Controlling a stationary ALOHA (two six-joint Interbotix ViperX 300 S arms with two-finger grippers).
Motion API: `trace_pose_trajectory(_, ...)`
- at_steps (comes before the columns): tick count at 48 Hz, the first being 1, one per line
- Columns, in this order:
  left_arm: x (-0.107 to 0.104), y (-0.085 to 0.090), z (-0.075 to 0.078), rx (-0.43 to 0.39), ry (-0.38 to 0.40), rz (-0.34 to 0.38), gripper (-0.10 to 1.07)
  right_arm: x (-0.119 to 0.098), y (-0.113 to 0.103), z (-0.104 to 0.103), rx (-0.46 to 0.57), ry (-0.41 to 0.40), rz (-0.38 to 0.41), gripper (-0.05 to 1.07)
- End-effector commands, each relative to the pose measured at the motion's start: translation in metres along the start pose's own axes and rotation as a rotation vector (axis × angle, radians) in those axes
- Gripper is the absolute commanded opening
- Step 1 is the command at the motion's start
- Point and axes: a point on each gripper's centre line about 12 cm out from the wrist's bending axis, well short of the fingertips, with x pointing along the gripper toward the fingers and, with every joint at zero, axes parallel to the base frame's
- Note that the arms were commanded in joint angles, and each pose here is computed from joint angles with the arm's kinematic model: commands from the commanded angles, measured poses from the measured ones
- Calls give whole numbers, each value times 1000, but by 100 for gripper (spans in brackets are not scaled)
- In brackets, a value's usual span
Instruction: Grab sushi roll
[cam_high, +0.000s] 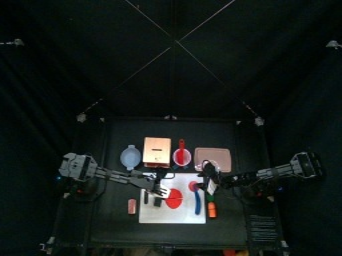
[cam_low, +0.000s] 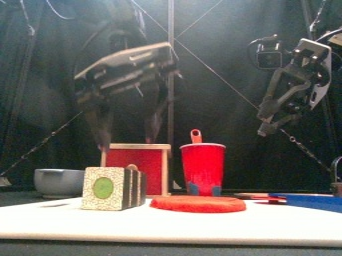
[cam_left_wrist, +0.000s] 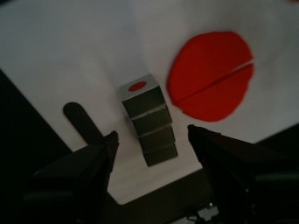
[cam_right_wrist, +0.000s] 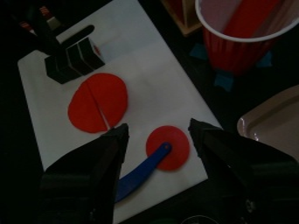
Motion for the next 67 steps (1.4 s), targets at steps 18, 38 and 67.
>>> trace_pose_trajectory(18, -76, 43, 11, 520, -553, -303, 95, -25, 19, 25, 8, -106, 102, 90)
trace_pose_trajectory(38, -67, 87, -11, 750, -722, -552, 95, -29, 24, 45, -55, -173, 100, 90)
trace_pose_trajectory(67, -61, 123, 13, 749, -790, -360, 95, -6, 41, 92, 589, 4, -107, 91)
